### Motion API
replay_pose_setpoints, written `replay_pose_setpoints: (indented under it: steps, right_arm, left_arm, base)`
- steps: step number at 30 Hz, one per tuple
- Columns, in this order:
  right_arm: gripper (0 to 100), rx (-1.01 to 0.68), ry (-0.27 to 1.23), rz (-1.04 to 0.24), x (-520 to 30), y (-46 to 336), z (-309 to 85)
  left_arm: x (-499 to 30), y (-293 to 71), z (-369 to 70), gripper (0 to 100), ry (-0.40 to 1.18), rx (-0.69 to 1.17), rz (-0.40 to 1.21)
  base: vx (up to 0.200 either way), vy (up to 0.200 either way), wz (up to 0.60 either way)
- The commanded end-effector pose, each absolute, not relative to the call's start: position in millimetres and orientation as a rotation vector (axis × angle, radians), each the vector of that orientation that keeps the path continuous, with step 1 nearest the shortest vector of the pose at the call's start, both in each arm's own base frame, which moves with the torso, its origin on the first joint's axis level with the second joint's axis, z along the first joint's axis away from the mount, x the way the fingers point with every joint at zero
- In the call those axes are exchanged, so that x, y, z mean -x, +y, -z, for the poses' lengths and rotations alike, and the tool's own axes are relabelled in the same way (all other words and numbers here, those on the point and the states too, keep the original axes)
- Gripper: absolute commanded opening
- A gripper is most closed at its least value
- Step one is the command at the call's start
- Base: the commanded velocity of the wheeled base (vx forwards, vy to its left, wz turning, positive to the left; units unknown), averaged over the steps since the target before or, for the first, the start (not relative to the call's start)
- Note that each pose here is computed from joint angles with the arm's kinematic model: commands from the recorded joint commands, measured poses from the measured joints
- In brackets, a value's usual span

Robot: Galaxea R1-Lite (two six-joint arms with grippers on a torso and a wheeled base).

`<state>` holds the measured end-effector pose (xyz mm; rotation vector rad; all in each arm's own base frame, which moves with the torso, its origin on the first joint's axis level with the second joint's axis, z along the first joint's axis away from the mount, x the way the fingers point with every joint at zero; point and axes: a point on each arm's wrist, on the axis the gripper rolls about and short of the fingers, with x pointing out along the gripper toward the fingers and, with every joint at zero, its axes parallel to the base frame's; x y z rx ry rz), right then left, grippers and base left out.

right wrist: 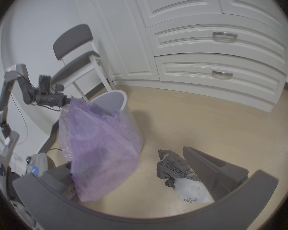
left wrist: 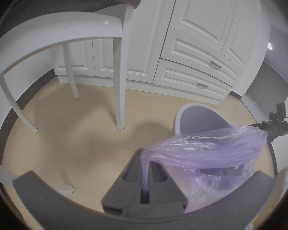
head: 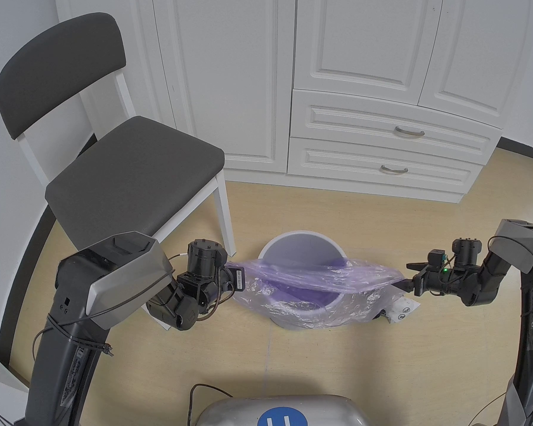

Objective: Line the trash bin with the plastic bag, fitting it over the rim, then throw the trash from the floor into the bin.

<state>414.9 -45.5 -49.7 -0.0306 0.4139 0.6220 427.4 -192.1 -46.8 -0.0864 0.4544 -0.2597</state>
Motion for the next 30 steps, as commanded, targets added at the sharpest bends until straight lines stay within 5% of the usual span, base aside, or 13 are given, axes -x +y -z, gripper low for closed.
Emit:
replay_pose_setpoints:
  steps: [1, 16, 30]
  right_arm:
    - [100, -0.036, 0.415, -0.612, -413, -69, 60]
    - [100, -0.167, 0.335, -0.652, -414, -86, 57]
    - [100, -0.165, 0.213, -0.603, -413, -96, -3]
  left_arm:
    - [-432, -190, 61, 0, 0.467, 0.082, 0.248]
    - [-443, -190, 63, 0, 0.432, 0.087, 0.208]
    - [-430, -198, 46, 0, 0.433, 0.083, 0.233]
  base:
    - [0.0, 0.0, 0.0]
    - [0.0, 0.0, 0.0]
    - [0.0, 0.0, 0.0]
